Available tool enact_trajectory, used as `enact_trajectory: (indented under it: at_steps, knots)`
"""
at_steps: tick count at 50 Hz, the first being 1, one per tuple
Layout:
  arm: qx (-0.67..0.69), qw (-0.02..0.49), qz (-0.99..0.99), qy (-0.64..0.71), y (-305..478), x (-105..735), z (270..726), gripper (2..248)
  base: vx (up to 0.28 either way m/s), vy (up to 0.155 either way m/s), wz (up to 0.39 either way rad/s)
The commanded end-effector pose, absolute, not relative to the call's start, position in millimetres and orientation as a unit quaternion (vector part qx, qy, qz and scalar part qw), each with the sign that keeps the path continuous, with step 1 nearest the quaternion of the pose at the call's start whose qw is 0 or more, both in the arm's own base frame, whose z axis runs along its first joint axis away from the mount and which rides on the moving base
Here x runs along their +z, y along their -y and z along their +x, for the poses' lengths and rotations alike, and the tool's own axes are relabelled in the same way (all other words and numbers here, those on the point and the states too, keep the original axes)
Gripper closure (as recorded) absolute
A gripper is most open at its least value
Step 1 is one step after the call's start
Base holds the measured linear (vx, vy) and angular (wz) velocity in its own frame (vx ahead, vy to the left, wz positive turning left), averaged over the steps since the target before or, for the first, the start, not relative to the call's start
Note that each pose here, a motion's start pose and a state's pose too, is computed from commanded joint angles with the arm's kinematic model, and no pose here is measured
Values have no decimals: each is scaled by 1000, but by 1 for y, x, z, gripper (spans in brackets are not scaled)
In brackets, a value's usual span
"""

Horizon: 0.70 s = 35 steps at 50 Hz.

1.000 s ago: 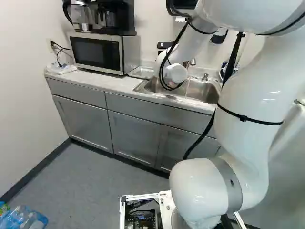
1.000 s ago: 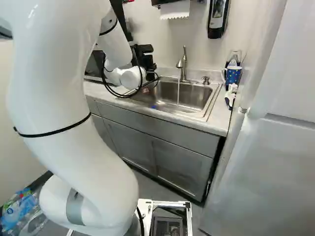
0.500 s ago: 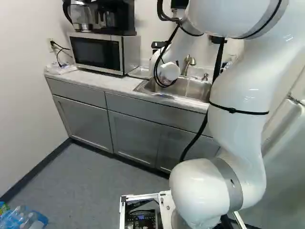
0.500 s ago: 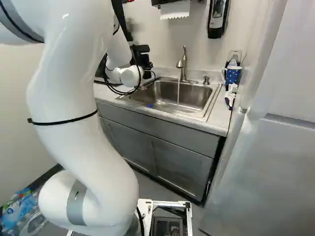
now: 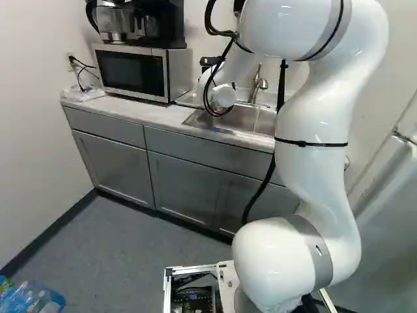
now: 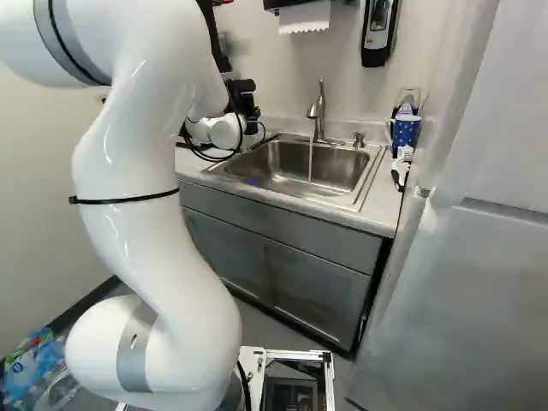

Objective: Rinse the cup and place it in the tray

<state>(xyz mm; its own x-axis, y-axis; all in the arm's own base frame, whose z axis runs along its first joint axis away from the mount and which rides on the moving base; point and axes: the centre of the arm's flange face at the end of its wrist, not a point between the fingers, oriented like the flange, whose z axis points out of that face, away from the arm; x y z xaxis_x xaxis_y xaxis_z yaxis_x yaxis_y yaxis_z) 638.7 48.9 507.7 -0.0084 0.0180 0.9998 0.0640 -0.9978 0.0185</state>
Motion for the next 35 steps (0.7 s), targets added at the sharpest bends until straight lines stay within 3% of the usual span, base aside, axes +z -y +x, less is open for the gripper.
enact_trajectory:
  at_steps: [35]
  knots:
    - [-695,20,-718,34,-60,465,675,128,0,0,0]
